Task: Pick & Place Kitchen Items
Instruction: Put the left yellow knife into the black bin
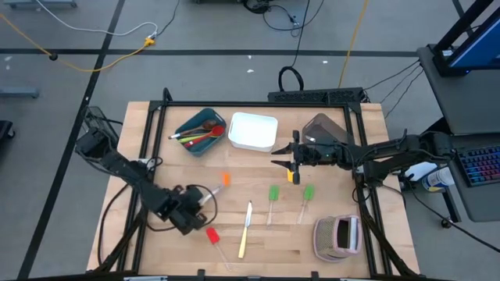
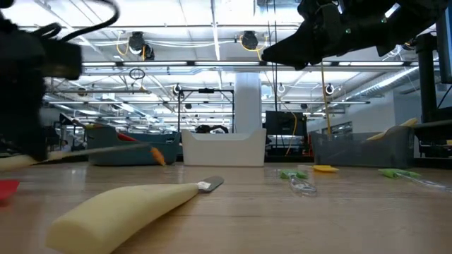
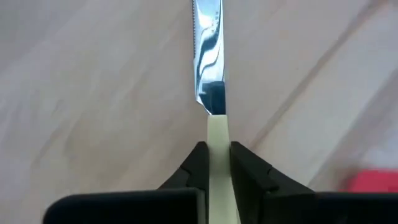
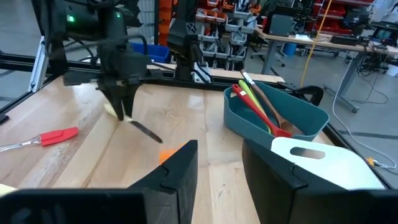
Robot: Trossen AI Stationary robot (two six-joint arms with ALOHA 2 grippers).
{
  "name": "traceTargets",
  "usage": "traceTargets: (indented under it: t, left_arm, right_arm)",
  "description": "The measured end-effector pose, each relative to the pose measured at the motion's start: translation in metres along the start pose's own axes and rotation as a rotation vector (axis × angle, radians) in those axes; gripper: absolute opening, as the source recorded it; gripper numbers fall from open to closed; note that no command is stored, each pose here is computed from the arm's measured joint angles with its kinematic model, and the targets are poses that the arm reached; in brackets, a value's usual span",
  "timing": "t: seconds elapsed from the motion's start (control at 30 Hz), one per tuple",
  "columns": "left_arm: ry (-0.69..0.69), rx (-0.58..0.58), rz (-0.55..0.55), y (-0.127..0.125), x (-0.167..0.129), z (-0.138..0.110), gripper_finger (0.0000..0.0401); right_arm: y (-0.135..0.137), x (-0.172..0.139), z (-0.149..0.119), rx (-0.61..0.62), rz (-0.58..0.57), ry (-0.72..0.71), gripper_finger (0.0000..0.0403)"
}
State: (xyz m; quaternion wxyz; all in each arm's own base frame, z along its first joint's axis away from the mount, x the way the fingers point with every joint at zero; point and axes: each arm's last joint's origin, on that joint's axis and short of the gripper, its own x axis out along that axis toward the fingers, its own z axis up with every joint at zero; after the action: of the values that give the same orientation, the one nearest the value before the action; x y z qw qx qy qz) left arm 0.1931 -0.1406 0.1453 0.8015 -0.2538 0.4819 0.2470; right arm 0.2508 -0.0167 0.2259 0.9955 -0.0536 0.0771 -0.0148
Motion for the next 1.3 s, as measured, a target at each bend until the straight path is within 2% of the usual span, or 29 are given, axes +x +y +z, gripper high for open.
traceTargets:
  t: [0.23, 0.37, 0.5, 0.67, 0.8, 0.93, 1.03, 1.3]
  left_arm:
    - [-0.144, 0.118, -0.071, -0.003, -0.003, 0.031, 0.0019]
    - [-0.322, 0.215, -0.087, -0.004, -0.011, 0.055, 0.0031]
    - [-0.538, 0.322, -0.135, -0.010, -0.021, 0.087, 0.0030]
    - [-0.806, 0.415, -0.182, -0.018, -0.035, 0.122, 0.0023]
    - [-0.951, 0.471, -0.200, -0.018, -0.044, 0.142, 0.0029]
    - [-1.038, 0.518, -0.287, -0.015, -0.050, 0.156, 0.0028]
    - [-1.054, 0.543, -0.332, -0.013, -0.051, 0.162, 0.0028]
    - [-1.076, 0.547, -0.306, -0.010, -0.051, 0.167, 0.0028]
  right_arm:
    - [0.000, 0.003, -0.003, 0.048, -0.001, 0.005, 0.0118]
    - [0.001, 0.009, -0.010, 0.057, 0.003, 0.028, 0.0118]
    - [0.005, 0.019, -0.013, 0.094, 0.020, -0.015, 0.0118]
    - [0.016, 0.034, -0.020, 0.102, 0.094, -0.089, 0.0118]
    - [0.024, 0.048, -0.020, 0.098, 0.115, -0.150, 0.0118]
    - [0.028, 0.064, -0.011, 0.096, 0.125, -0.202, 0.0118]
    - [0.028, 0.076, -0.004, 0.117, 0.125, -0.230, 0.0118]
    - [0.027, 0.089, 0.008, 0.142, 0.124, -0.297, 0.0118]
